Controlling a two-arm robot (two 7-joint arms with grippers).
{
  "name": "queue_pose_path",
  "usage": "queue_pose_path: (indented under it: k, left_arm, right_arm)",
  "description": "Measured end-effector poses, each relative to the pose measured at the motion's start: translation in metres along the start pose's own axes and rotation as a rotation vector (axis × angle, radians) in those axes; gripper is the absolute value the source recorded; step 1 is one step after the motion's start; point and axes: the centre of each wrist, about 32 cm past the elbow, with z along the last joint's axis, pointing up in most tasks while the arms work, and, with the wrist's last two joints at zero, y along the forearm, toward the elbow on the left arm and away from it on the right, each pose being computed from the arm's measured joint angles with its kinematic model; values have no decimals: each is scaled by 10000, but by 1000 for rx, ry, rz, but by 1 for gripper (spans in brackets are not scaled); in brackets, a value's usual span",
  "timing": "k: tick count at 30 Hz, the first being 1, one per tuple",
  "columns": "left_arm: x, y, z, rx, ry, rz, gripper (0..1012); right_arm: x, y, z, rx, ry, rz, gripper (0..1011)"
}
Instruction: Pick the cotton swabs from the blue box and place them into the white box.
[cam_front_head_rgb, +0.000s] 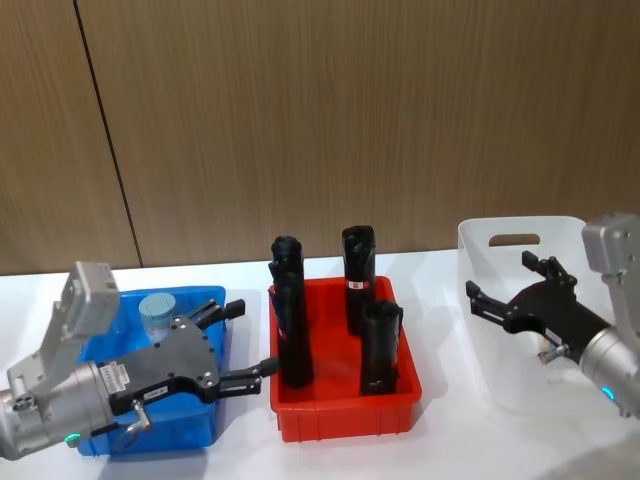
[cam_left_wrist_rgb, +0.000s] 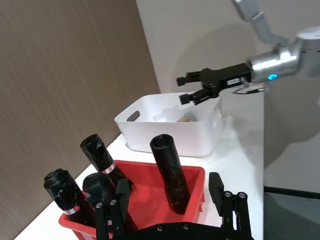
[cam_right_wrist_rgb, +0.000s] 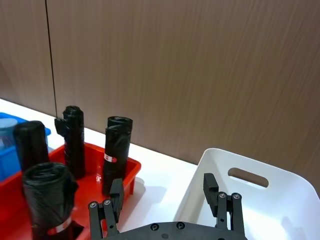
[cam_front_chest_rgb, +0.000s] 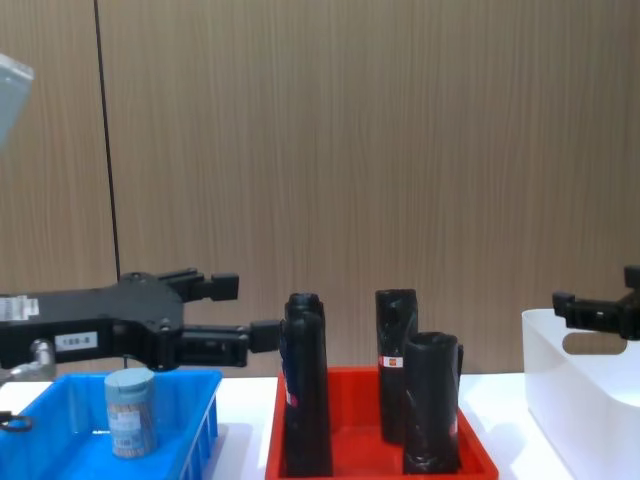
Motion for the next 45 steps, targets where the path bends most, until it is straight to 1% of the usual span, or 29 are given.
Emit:
queue_pose_path:
  k: [1,2,5,7,8,9,10,12,13,14,17,18,21,22,24,26,27,31,32,33,35,36,38,39,42,43,45]
  left_arm:
    - [-12,-12,2,0,-1,6,1003]
    - [-24,-24,4,1,-1,12,1003]
    - [-79,-78,12,5,-4,44,1003]
    - [-102,-100,15,6,-5,57,1003]
    - [-114,-111,16,8,-5,63,1003]
    - [-126,-122,18,8,-6,70,1003]
    - [-148,-142,22,9,-7,82,1003]
    - [-173,-165,26,10,-8,95,1003]
    - [-198,-186,29,11,-9,109,1003]
    - [-211,-197,30,12,-9,115,1003]
    - [-269,-248,41,14,-13,148,1003]
    - [-269,-248,41,14,-13,148,1003]
    - [-329,-299,53,15,-16,182,1003]
    - [-329,-299,53,15,-16,182,1003]
    - [-379,-338,63,17,-20,210,1003]
    - [-401,-356,69,16,-21,222,1003]
    - [-426,-375,75,17,-23,236,1003]
    - [-489,-424,89,18,-27,270,1003]
    - [-501,-433,92,18,-28,277,1003]
    - [-526,-453,100,18,-30,291,1003]
    - [-552,-471,107,17,-32,305,1003]
    - [-577,-489,114,17,-33,320,1003]
    - [-600,-505,118,18,-35,332,1003]
    - [-626,-522,125,18,-36,347,1003]
    - [-662,-546,134,17,-39,368,1003]
    - [-688,-564,142,16,-40,381,1003]
    - [-713,-581,151,15,-42,395,1003]
  right_arm:
    - [-46,-28,7,8,6,-3,1002]
    - [-46,-28,7,8,6,-3,1002]
    - [-156,-101,20,27,21,-12,1002]
    - [-199,-131,26,33,27,-16,1002]
    - [-243,-162,33,41,34,-19,1002]
    - [-243,-162,33,41,34,-19,1002]
    - [-283,-192,42,48,40,-23,1002]
    - [-342,-236,55,58,50,-27,1002]
    - [-366,-255,62,62,54,-30,1002]
    - [-384,-269,66,65,57,-32,1002]
    - [-485,-352,93,82,76,-42,1002]
    - [-485,-352,93,82,76,-42,1002]
    - [-577,-432,123,97,94,-53,1002]
    - [-594,-448,130,101,98,-54,1002]
    - [-640,-490,146,108,108,-60,1002]
    - [-674,-521,163,114,116,-65,1002]
    - [-683,-530,167,116,118,-66,1002]
    - [-709,-556,175,119,124,-69,1002]
    - [-711,-557,175,119,124,-70,1002]
    - [-713,-560,176,120,125,-70,1002]
    - [-714,-561,176,120,125,-70,1002]
    - [-714,-561,176,120,125,-70,1002]
    - [-714,-561,177,120,125,-70,1002]
    - [-714,-561,177,120,125,-70,1002]
    - [-714,-562,177,120,125,-70,1002]
    - [-714,-562,177,120,125,-70,1002]
    - [-714,-562,177,120,125,-70,1002]
